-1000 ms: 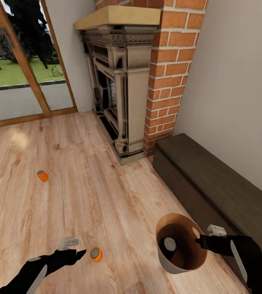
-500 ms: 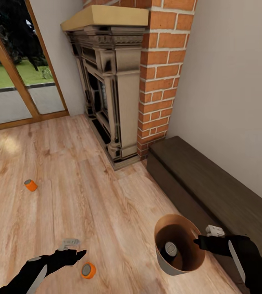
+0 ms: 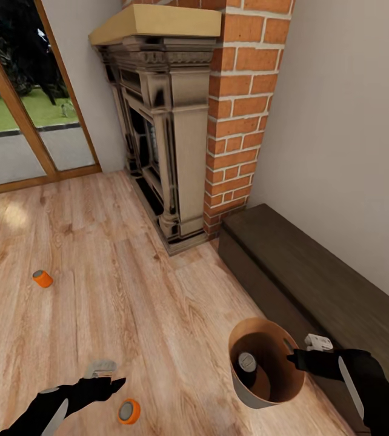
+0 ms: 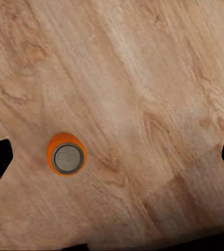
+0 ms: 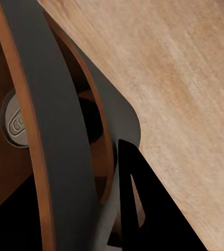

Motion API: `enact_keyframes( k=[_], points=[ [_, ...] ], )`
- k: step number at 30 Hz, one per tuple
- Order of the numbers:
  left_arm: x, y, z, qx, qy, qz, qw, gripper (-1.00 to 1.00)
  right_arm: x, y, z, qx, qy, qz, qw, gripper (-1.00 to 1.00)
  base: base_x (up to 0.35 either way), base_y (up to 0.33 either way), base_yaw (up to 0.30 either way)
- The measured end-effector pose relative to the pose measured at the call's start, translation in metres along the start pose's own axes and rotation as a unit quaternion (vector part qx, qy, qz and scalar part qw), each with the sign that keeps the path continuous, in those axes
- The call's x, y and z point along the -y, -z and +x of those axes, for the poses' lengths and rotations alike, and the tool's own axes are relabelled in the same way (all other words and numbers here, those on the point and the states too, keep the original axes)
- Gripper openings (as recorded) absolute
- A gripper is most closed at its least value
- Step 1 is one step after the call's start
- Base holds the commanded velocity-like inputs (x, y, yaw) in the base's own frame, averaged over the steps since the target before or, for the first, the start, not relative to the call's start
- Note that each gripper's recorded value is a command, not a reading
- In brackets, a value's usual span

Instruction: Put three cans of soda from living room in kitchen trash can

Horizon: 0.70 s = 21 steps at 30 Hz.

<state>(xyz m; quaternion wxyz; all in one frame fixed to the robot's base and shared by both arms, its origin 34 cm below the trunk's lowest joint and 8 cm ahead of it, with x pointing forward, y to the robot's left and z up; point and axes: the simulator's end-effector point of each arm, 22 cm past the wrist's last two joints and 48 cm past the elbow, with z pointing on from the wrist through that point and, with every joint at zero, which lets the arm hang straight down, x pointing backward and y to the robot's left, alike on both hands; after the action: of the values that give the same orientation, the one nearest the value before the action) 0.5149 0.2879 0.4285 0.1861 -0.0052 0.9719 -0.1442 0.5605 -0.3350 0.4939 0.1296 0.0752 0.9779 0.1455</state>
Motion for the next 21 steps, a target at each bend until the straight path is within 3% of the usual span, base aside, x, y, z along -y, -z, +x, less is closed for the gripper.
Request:
enact_keyframes(
  k=[3, 8, 11, 13, 17, 21],
  points=[
    [-0.010, -0.008, 0.015, -0.003, 0.006, -0.007, 1.0000, 1.00, 0.000, -0.006, 0.002, -0.002, 0.007, 0.002, 1.0000, -1.00, 0.001, 0.000, 0.000],
    [-0.040, -0.016, 0.009, 0.035, -0.003, -0.058, 0.9977, 1.00, -0.012, -0.018, 0.001, -0.009, 0.026, -0.005, 0.9996, -1.00, 0.000, 0.000, 0.000],
    [-0.048, -0.019, 0.007, 0.048, -0.005, -0.071, 0.9963, 1.00, -0.023, -0.026, -0.013, -0.013, 0.031, -0.003, 0.9994, -1.00, 0.000, 0.000, 0.000],
    [-0.050, -0.022, 0.007, 0.052, -0.006, -0.074, 0.9959, 1.00, -0.029, -0.023, -0.039, 0.006, 0.035, 0.005, 0.9994, -1.00, 0.000, 0.000, 0.000],
    [-0.054, -0.029, 0.011, 0.053, -0.006, -0.076, 0.9957, 1.00, -0.037, -0.034, -0.048, 0.004, 0.043, 0.024, 0.9988, -1.00, 0.000, 0.000, 0.000],
    [-0.054, -0.037, 0.018, 0.050, -0.009, -0.076, 0.9958, 1.00, -0.043, -0.044, -0.046, 0.001, 0.044, 0.023, 0.9988, -1.00, 0.000, 0.000, 0.000]
  ],
)
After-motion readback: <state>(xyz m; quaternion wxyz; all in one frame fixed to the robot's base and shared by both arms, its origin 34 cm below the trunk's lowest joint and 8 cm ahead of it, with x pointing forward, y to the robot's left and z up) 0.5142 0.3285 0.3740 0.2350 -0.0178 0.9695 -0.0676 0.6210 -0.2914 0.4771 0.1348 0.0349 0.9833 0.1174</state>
